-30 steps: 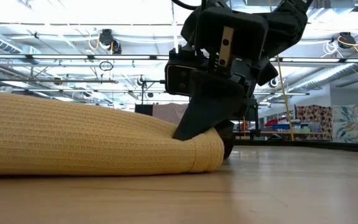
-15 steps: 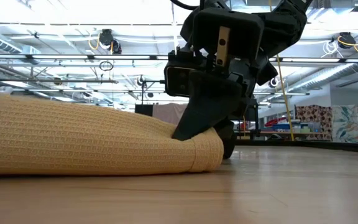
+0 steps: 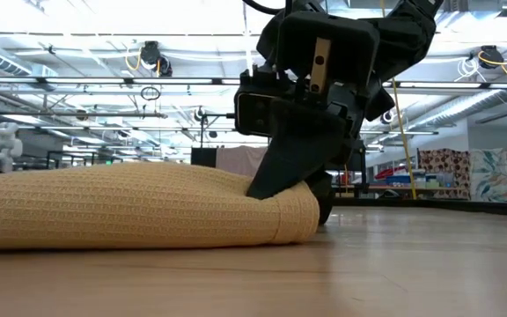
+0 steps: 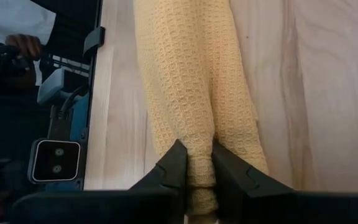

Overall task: Roll towel
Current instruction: Roll the yellow towel

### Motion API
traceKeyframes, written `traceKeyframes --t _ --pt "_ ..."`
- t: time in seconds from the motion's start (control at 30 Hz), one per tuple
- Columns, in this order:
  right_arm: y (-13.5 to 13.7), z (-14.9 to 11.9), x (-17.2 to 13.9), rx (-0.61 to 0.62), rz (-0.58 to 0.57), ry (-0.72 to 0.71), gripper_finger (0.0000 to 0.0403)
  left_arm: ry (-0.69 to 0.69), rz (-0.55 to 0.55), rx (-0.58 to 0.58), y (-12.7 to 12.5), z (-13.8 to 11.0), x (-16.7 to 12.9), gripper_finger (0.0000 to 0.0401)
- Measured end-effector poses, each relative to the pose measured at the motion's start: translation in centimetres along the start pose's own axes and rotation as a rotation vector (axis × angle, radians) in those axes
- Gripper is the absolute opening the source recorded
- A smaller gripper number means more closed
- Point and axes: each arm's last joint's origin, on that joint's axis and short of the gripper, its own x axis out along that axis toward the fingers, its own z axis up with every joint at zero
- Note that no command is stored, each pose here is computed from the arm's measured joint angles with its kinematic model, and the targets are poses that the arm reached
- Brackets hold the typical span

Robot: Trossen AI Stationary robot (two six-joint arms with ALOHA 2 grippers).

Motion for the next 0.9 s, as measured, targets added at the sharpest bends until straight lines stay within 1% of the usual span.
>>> traceKeyframes --t 0.07,0.2,0.3,0.43,0.53,0.6,0.67,0.73,0.8,0.87,0.9 --pt "0.1 0.1 -0.2 -0.007 -0.001 -0.012 0.0054 0.002 0.002 -0.003 0.0 -0.3 0.2 0.0005" --pt "0.9 0.6 -1.4 -0.069 -0.060 -0.067 0.0092 0.005 0.002 -0.031 -0.1 -0.5 0.4 0.0005" --pt "2.0 1.2 -2.9 -0.164 -0.118 -0.130 0.0126 0.013 -0.004 -0.048 -0.1 -0.6 0.4 0.0005" --pt "4.0 2.0 -4.5 -0.323 -0.188 -0.263 0.0167 0.016 -0.009 -0.053 -0.2 -0.6 0.3 0.0005" --pt "5.2 2.1 -4.3 -0.411 -0.166 -0.313 0.0191 0.016 -0.009 -0.053 -0.2 -0.6 0.3 0.0005" --pt "5.9 1.9 -3.7 -0.485 -0.137 -0.339 0.0198 0.020 -0.010 -0.054 -0.2 -0.6 0.3 0.0005" --pt "6.6 1.6 -2.8 -0.575 -0.105 -0.370 0.0198 0.024 -0.014 -0.057 -0.2 -0.6 0.4 0.0005" --pt "7.1 1.3 -1.6 -0.665 -0.080 -0.411 0.0188 0.025 -0.014 -0.058 -0.2 -0.6 0.4 0.0005" --pt "7.6 1.1 -0.6 -0.742 -0.040 -0.481 0.0166 0.025 -0.014 -0.058 -0.2 -0.6 0.4 0.0005" --pt "8.0 0.9 0.3 -0.802 -0.002 -0.554 0.0135 0.025 -0.014 -0.059 -0.2 -0.6 0.4 0.0005" --pt "7.9 0.9 0.7 -0.819 -0.003 -0.585 0.0116 0.025 -0.013 -0.059 -0.2 -0.6 0.4 0.0005"
